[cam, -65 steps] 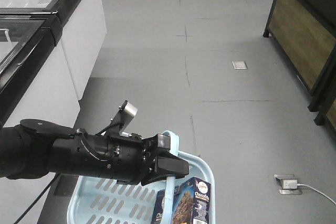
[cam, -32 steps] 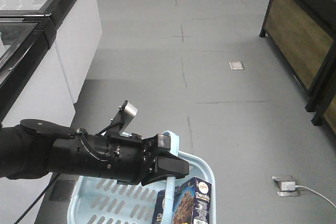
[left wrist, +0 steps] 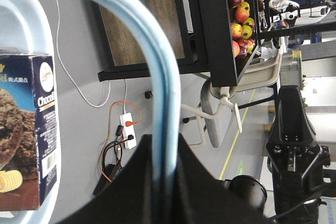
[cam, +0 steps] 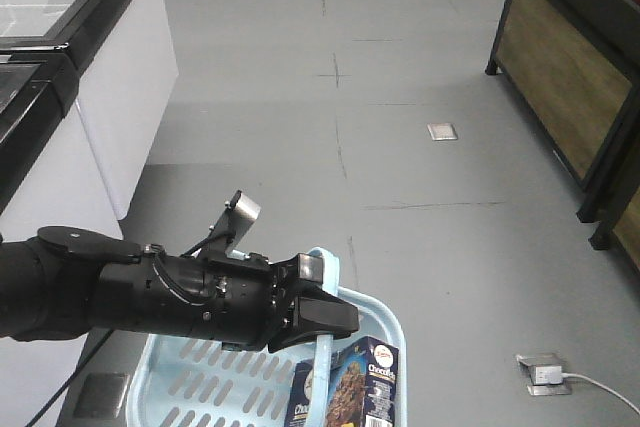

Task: Left arm holds basket, right arm returns cookies
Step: 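Hold the basket low in front with the left gripper, then drive forward toward the drink shelves holding the basket in the left gripper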

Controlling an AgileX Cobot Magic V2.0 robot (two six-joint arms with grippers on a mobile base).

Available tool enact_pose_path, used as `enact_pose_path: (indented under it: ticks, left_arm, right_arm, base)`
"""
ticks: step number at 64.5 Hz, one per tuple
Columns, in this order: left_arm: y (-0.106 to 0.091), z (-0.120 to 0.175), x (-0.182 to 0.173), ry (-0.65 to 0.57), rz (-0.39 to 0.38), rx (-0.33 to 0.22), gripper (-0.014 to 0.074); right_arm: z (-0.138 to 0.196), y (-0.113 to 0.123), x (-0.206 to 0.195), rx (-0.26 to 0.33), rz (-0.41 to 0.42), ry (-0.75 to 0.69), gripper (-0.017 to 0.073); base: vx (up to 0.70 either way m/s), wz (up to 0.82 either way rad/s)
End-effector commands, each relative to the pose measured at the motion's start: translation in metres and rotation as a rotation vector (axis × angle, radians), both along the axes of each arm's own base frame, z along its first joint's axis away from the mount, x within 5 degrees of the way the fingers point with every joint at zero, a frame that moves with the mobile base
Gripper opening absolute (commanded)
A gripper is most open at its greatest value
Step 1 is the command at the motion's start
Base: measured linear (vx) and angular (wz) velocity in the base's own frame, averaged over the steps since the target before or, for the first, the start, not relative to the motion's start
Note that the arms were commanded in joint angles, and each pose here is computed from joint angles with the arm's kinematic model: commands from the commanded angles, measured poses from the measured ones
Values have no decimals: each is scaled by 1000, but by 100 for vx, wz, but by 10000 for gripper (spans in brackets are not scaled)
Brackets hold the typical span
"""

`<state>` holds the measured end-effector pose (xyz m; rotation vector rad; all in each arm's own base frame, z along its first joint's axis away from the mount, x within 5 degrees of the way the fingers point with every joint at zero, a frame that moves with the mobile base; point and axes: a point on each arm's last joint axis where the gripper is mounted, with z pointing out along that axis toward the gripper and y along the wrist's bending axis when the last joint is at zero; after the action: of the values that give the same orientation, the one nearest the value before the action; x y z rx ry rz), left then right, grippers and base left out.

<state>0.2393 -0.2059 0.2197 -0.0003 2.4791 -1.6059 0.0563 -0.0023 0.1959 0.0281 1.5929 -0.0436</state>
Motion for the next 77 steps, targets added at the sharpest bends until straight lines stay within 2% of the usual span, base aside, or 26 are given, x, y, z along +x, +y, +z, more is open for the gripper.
enact_pose_path:
  ticks: [1,77]
  left_arm:
    - [-4,32,-2,-20,9,-148,-7]
    - [-4,32,-2,-20,9,-148,-7]
  right_arm:
    - [6,-1,-1,-14,-12,-83,-8]
    - [6,-1,-1,-14,-12,-83,-8]
  base:
    - [16,-17]
    - [21,-1]
